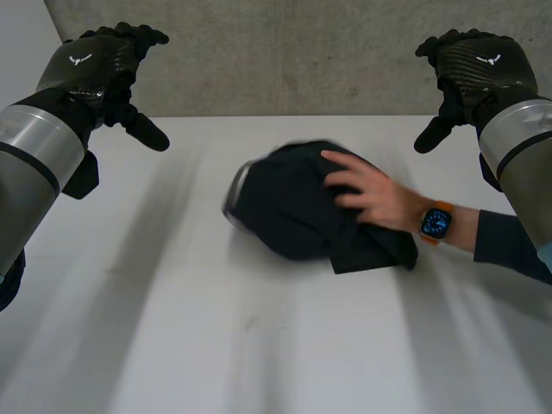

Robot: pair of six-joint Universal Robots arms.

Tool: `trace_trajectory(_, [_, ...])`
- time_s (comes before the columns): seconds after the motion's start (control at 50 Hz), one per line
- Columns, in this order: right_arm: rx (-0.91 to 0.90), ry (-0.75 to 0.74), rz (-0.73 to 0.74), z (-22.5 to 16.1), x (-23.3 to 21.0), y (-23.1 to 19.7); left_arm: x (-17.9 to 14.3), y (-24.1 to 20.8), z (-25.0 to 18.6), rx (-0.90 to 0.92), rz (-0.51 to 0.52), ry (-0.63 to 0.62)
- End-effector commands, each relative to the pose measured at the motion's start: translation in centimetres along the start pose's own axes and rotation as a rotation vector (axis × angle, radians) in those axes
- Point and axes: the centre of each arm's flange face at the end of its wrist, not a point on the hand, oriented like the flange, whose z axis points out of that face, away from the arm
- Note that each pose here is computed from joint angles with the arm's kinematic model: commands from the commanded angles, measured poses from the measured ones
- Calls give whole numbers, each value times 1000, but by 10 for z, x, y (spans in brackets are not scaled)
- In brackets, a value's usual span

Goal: Fold the shorts.

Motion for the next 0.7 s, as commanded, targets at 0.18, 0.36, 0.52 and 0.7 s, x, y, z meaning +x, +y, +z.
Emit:
trace_trajectory(0.18, [1,-11,1,-2,-4,0,0,1,1,-1,1,0])
trace_trajectory(0.36, [5,-16,1,-1,-4,-1,2,7,3,-20,10,15])
trace_trajectory(0.52, [-5,-118,-47,-3,-12,-4,33,52,2,-152,142,123])
trace_trajectory(0.7, [-147,-188,-121,-11,-18,27,98,120,-46,-322,349,367])
